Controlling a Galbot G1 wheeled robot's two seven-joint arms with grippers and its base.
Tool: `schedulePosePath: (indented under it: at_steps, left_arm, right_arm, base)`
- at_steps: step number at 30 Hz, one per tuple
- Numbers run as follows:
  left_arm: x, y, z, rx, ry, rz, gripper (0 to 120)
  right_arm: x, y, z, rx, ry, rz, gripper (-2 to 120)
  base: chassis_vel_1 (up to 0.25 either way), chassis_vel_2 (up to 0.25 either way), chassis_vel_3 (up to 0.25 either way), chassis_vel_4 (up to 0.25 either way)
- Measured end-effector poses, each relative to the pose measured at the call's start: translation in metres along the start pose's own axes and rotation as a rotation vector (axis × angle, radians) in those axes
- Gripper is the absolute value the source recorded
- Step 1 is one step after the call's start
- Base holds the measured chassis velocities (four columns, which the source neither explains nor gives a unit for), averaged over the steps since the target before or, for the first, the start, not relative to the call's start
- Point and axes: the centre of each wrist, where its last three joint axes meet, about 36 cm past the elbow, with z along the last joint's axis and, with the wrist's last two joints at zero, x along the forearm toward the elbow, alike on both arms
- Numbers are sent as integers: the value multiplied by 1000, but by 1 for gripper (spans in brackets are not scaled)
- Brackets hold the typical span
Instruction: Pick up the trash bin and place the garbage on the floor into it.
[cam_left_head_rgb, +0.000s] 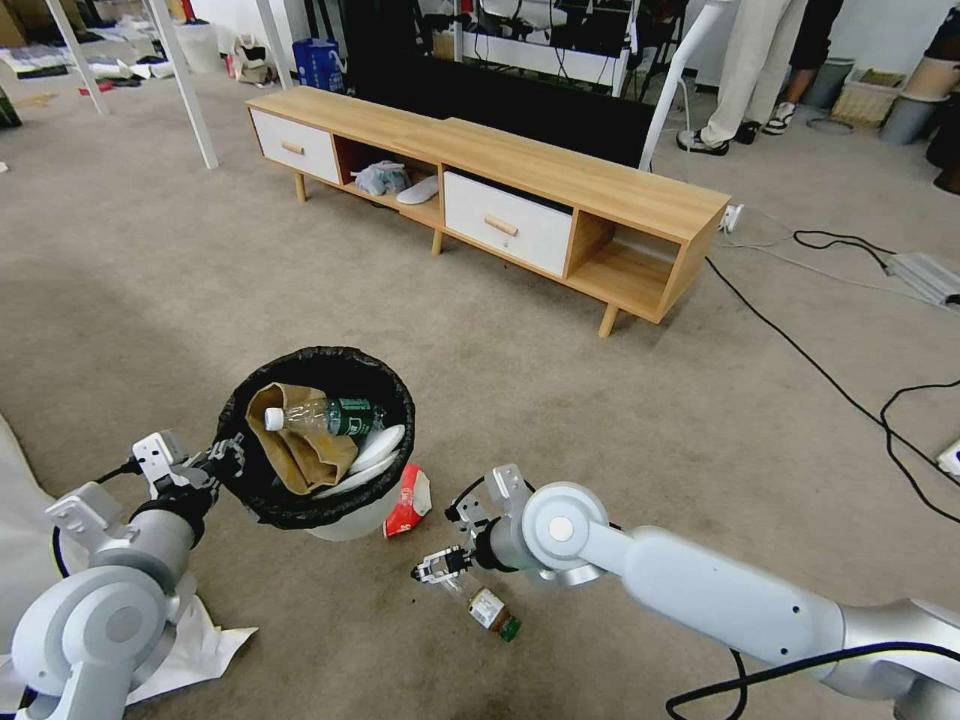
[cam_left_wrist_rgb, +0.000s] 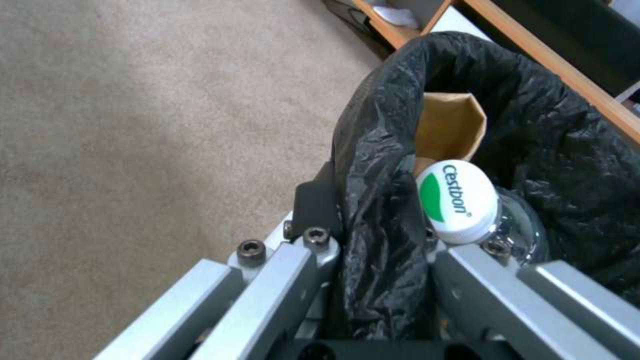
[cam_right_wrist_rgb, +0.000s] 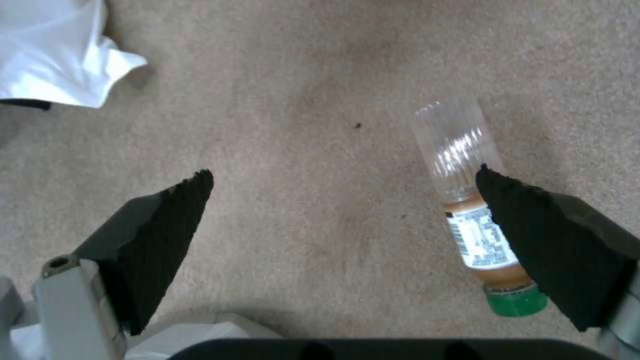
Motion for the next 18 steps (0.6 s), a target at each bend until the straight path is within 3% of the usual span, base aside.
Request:
schedulePosePath:
  at_steps: [18]
  left_arm:
    - [-2,0,3,-1,11,10,0]
  right_arm:
    - [-49,-52,12,-32,53,124,100]
  base:
    - [0,0,0,0]
